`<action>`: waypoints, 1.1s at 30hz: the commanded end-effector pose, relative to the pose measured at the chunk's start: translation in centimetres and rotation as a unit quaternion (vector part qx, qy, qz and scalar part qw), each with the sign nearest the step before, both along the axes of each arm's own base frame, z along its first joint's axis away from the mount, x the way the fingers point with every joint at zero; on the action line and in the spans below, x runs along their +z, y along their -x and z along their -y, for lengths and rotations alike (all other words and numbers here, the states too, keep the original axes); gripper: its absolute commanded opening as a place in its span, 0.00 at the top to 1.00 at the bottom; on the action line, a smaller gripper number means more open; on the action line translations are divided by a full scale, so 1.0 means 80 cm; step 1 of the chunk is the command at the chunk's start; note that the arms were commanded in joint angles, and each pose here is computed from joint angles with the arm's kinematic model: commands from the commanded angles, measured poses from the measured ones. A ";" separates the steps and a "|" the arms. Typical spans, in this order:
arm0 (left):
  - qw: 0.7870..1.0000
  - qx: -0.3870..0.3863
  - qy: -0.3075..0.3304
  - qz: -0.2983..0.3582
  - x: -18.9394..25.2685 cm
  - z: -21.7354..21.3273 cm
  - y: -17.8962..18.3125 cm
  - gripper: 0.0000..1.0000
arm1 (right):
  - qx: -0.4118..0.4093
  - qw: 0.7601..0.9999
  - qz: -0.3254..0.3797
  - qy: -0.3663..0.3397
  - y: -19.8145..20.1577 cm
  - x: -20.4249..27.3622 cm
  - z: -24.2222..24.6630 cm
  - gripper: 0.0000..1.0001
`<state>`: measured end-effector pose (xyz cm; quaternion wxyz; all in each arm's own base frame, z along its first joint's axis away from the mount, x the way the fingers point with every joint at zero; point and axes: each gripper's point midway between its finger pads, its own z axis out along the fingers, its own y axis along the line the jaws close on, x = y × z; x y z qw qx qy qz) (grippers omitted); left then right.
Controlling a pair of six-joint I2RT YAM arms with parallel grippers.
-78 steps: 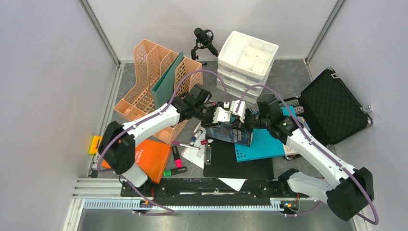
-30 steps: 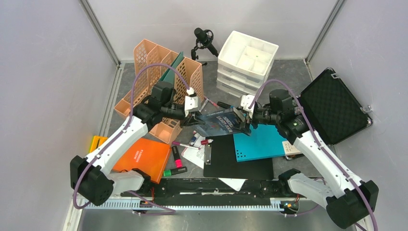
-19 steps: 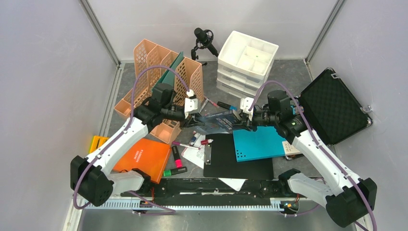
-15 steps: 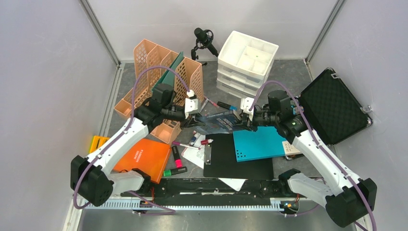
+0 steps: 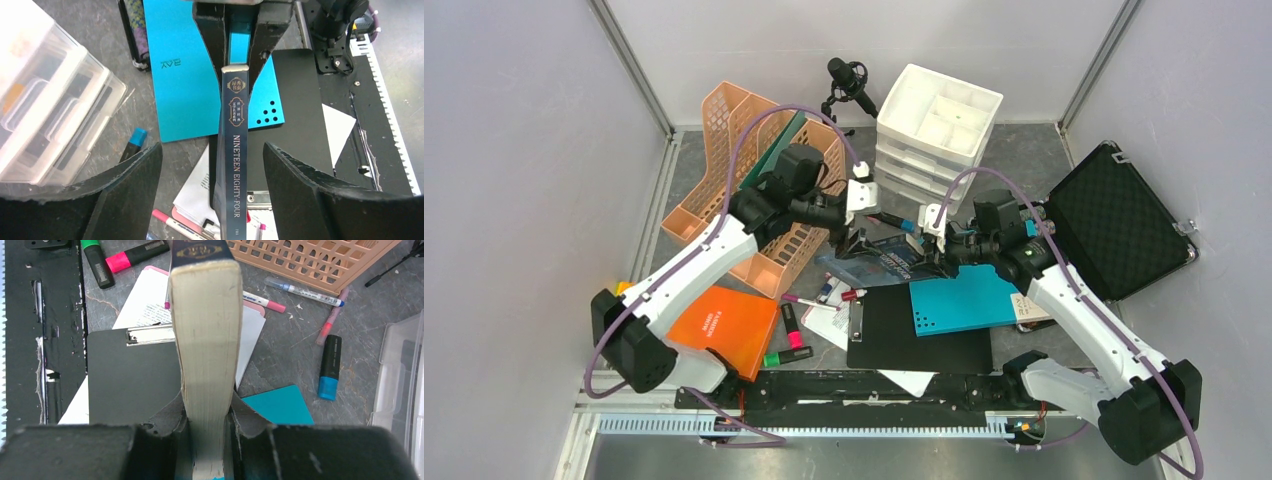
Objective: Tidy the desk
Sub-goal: Place the book in the storage box.
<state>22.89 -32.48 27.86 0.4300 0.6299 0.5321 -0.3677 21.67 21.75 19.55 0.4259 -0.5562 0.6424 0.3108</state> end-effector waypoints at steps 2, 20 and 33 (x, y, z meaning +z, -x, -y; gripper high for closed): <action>0.999 0.007 -0.042 -0.013 -0.020 0.000 0.002 0.18 | 0.004 0.996 0.078 -0.050 -0.017 0.072 -0.012 1.00; 0.994 0.029 -0.102 -0.020 -0.068 0.015 -0.005 0.50 | -0.005 0.996 0.079 -0.051 -0.017 0.077 -0.010 1.00; 0.996 0.066 -0.062 -0.025 -0.036 -0.003 0.005 0.98 | -0.072 0.993 0.089 -0.034 -0.037 0.093 0.006 0.26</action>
